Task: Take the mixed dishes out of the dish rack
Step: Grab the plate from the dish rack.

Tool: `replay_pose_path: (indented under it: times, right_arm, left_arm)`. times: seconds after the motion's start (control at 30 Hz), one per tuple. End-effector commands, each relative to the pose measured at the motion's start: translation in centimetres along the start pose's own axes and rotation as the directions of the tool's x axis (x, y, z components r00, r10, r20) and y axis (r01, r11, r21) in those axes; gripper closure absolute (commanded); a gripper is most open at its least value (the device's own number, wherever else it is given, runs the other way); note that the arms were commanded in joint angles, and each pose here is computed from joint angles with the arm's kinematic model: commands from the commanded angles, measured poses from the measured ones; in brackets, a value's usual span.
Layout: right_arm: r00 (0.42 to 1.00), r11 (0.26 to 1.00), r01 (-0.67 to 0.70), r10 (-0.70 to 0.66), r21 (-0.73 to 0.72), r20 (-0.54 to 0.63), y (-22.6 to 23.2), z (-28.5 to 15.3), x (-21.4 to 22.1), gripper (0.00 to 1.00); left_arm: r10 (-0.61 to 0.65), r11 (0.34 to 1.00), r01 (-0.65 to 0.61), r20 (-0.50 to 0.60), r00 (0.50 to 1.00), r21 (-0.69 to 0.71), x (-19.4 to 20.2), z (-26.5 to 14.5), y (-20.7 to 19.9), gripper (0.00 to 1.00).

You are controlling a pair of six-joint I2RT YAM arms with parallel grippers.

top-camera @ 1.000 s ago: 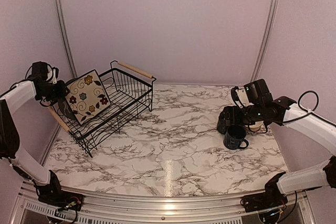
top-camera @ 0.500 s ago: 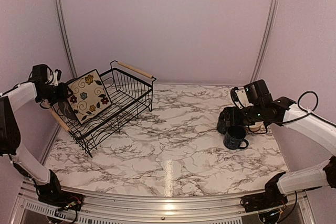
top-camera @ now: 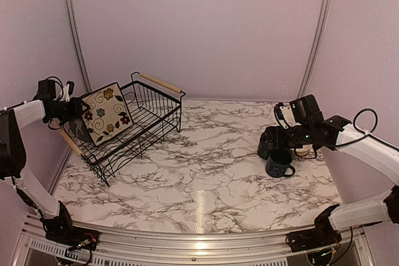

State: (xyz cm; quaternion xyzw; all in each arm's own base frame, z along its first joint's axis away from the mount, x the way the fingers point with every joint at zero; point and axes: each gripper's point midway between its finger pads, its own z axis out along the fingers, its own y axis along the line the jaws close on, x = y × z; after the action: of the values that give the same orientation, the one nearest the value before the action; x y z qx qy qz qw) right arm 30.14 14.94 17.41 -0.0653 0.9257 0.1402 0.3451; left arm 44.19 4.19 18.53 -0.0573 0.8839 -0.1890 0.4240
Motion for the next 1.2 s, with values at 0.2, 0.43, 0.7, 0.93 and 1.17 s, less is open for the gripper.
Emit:
replay_pose_path:
  times: [0.2, 0.43, 0.7, 0.93, 1.17]
  right_arm:
    - [0.999, 1.000, 0.010, -0.009, -0.009, 0.035, 0.4, -0.6, -0.6, 0.15]
    - [0.999, 1.000, 0.011, -0.010, -0.007, 0.033, 0.3, -0.5, -0.3, 0.15]
    - [0.999, 1.000, 0.011, -0.011, -0.007, 0.042, 0.2, -0.7, -0.2, 0.15]
    - [0.998, 1.000, 0.010, -0.010, 0.000, 0.055, 0.1, -1.2, -0.5, 0.15]
    - [0.998, 1.000, 0.007, -0.007, -0.003, 0.069, 0.2, -1.5, -1.0, 0.15]
  left_arm:
    - [0.035, 0.998, -0.041, 0.093, 0.995, 0.056, 0.1, 1.6, 0.9, 0.60]
    - [0.036, 0.999, -0.040, 0.117, 0.993, 0.032, 0.5, 1.9, 2.4, 0.79]
    - [0.084, 0.988, -0.114, 0.254, 0.964, 0.105, -1.0, -0.1, -0.1, 1.00]
    - [0.088, 0.972, -0.157, 0.345, 0.935, 0.176, -2.9, -2.4, -3.2, 1.00]
    - [0.005, 0.975, -0.093, 0.399, 0.917, 0.202, -4.9, -4.3, -5.1, 1.00]
